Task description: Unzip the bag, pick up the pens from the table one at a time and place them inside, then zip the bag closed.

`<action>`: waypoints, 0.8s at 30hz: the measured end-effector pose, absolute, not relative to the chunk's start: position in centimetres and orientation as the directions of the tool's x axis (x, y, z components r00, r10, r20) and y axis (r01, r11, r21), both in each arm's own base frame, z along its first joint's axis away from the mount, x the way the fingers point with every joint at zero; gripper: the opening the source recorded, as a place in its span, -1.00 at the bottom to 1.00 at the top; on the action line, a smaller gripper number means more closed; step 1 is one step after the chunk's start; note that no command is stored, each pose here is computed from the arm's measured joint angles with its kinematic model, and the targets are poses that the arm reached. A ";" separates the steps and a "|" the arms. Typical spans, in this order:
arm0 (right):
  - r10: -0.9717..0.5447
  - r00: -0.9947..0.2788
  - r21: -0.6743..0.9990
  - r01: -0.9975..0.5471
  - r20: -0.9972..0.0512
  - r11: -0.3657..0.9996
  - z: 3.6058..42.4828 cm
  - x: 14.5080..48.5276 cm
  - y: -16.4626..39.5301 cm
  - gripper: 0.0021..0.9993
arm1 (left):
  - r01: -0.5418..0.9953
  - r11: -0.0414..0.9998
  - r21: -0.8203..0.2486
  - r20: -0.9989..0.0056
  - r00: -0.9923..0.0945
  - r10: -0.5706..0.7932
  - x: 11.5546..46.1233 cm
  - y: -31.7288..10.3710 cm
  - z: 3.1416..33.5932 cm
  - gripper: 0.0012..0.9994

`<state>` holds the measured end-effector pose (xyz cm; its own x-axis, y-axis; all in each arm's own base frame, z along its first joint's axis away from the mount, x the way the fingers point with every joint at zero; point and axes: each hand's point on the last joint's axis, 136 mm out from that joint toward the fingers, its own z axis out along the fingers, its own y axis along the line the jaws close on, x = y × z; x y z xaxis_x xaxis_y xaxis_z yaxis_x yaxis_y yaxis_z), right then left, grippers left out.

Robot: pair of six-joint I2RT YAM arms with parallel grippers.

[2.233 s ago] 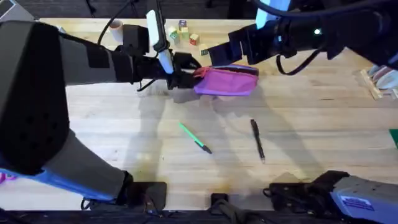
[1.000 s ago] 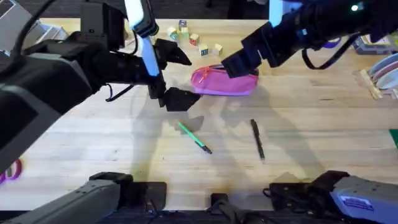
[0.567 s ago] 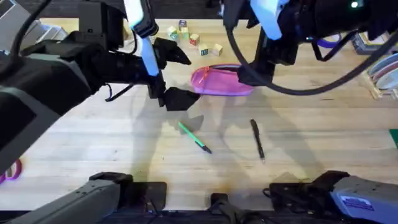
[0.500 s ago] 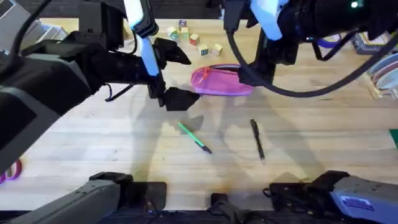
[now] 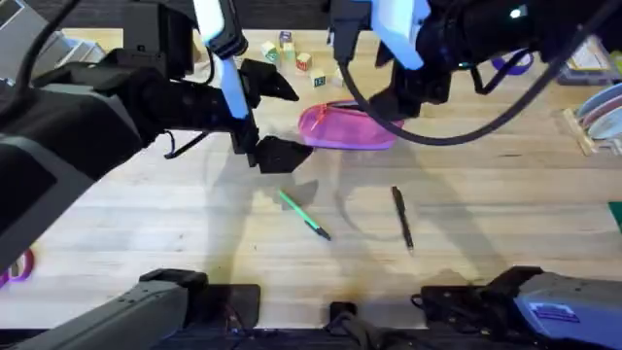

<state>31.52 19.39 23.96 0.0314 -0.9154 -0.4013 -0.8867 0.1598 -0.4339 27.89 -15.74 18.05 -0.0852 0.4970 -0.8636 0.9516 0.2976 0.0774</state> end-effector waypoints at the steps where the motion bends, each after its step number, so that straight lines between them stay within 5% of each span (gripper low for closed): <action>1: -0.917 0.028 -0.427 -0.890 -0.397 0.158 23.7 31.5 19.4 -0.29 | 0.952 0.298 0.077 -0.864 -0.085 0.497 27.9 -15.7 18.0 0.99; 3: -0.919 0.024 -0.419 -0.894 -0.392 0.156 23.3 31.6 19.4 -0.82 | 0.952 0.298 0.077 -0.864 -0.085 0.497 27.9 -15.7 18.0 0.99; 4: -0.921 0.022 -0.415 -0.897 -0.389 0.153 23.1 31.7 19.5 -0.91 | 0.952 0.298 0.077 -0.864 -0.085 0.497 27.9 -15.7 18.0 0.99; 24: -0.893 -0.132 -0.215 -0.946 -0.430 0.244 17.3 35.0 17.3 -0.94 | 0.952 0.298 0.077 -0.864 -0.085 0.497 27.9 -15.7 18.0 0.99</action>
